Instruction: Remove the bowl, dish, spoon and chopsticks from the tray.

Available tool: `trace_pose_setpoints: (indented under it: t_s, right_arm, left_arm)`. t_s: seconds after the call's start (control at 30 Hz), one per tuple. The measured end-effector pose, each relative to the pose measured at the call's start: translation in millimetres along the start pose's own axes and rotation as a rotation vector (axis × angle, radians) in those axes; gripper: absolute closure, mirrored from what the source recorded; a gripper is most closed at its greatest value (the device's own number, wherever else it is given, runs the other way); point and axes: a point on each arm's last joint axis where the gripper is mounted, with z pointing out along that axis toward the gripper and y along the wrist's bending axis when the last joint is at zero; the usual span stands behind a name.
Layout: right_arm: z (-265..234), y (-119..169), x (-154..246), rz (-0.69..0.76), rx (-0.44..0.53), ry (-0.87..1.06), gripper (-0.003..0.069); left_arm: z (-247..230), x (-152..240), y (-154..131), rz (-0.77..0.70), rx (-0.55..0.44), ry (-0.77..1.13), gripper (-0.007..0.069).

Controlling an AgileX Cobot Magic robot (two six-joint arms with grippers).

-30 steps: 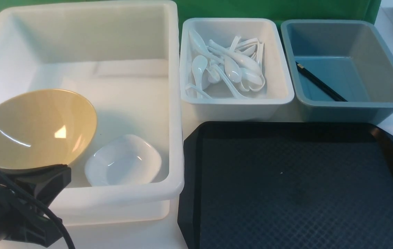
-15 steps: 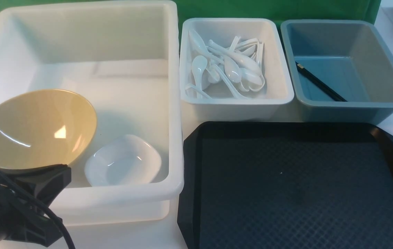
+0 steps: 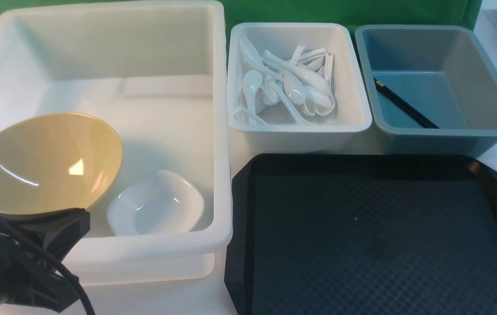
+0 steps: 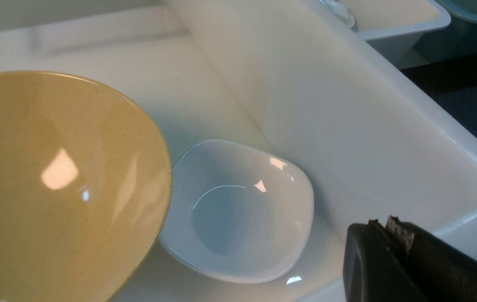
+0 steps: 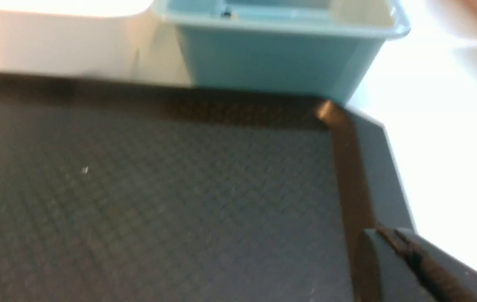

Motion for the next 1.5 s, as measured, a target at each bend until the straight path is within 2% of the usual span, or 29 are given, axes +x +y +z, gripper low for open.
trace_pose_setpoints:
  t_s: [1.1, 1.27, 1.4, 1.5]
  right_arm:
    - [-2.4, -2.3, 0.2, 0.017, 0.027, -0.018, 0.0578]
    - [-2.4, -2.3, 0.3, 0.017, 0.028, -0.018, 0.0570]
    - [-2.4, -2.3, 0.3, 0.017, 0.028, -0.017, 0.0564]
    - [-2.4, -2.3, 0.3, 0.017, 0.028, -0.017, 0.0562]
  left_arm:
    - [-0.9, 1.8, -1.6, 0.005, 0.013, 0.011, 0.0613]
    - [-6.8, 19.1, -4.3, 0.013, 0.010, -0.005, 0.0613]
    - [-17.2, 34.3, -4.8, 0.076, -0.039, -0.072, 0.0613]
    - [-29.9, 45.4, -3.4, 0.146, -0.122, -0.193, 0.0613]
